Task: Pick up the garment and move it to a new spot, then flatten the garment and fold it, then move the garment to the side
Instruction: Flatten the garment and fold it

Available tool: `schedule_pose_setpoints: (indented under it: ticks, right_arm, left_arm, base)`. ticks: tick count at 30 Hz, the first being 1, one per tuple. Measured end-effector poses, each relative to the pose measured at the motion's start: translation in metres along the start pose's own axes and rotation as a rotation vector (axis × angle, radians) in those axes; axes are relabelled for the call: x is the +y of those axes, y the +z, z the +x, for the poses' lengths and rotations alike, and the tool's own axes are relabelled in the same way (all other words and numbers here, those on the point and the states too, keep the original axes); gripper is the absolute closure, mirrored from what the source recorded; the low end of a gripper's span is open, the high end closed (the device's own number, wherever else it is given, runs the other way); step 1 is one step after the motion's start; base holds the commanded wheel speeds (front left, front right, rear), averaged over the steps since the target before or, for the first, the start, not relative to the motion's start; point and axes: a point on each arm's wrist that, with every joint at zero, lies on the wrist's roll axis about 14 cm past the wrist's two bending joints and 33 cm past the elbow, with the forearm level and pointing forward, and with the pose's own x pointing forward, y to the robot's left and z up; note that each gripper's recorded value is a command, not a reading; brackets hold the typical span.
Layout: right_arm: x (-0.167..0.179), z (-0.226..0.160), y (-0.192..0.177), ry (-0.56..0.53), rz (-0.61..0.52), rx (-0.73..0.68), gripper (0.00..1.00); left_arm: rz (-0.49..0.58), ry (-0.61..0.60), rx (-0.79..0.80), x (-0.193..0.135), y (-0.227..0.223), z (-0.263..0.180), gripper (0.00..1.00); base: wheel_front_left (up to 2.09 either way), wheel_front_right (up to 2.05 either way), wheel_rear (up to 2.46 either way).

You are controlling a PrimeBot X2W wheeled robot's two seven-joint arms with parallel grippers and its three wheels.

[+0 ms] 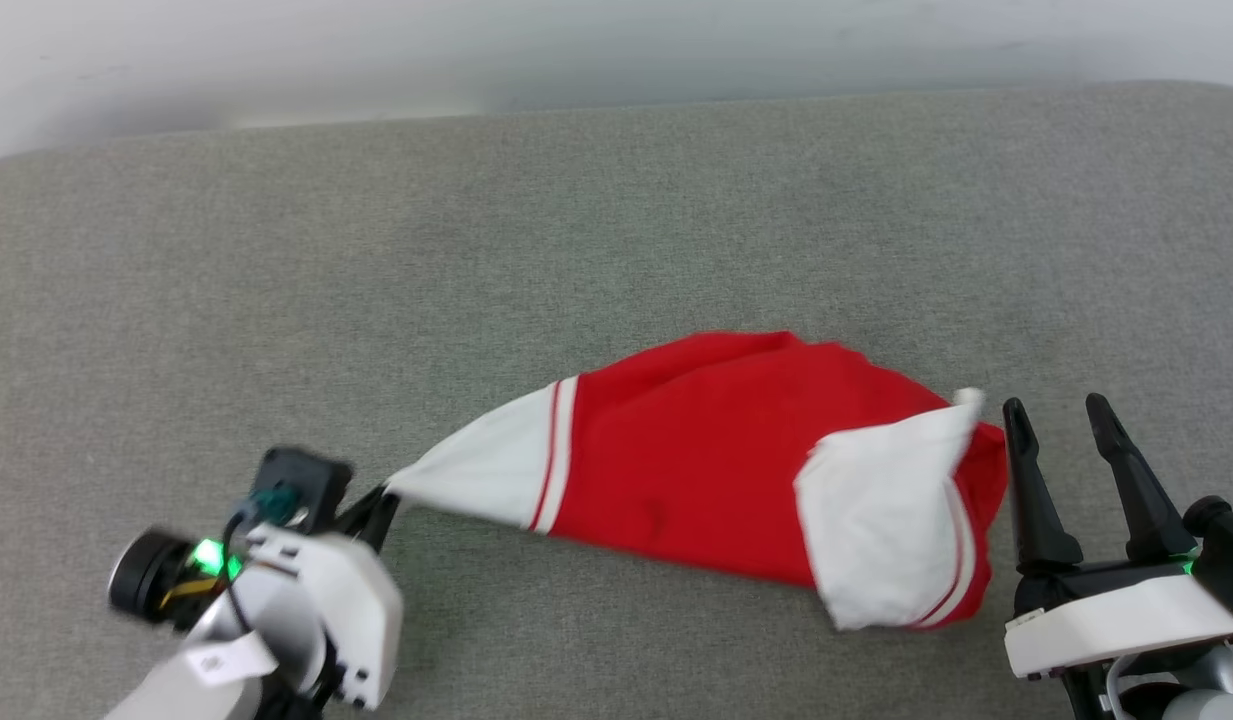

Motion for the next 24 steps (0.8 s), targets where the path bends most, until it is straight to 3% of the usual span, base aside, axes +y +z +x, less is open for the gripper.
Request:
schedule_pose_setpoints:
  ticks: [4,9,10,11,12,24]
  right_arm:
    - [0.0,-0.001,-0.002,0.0,0.003,0.011,0.0]
    - [0.003,0.0,-0.004,0.01,0.005,0.025,0.0]
    - [0.005,0.0,-0.004,0.015,0.004,0.027,0.0]
    - [0.006,0.001,-0.003,0.018,0.001,0.026,0.0]
    - [0.007,0.001,-0.002,0.021,0.001,0.028,0.0]
    - [0.025,-0.006,0.002,0.074,-0.016,0.08,0.0]
  left_arm:
    - [-0.122,0.085,0.079,0.015,-0.037,-0.02,1.0]
    - [-0.257,0.113,0.173,0.011,-0.078,-0.038,1.0]
    - [-0.281,0.105,0.177,0.007,-0.081,-0.039,0.94]
    - [-0.296,0.102,0.165,0.004,-0.081,-0.039,0.56]
    - [-0.304,0.103,0.149,0.003,-0.079,-0.038,0.01]
    - [-0.224,0.216,-0.341,0.031,0.022,-0.048,0.0]
  base:
    - [0.0,0.0,0.0]
    - [0.0,0.0,0.0]
    - [0.0,0.0,0.0]
    - [0.0,0.0,0.0]
    - [0.0,0.0,0.0]
    - [0.0,0.0,0.0]
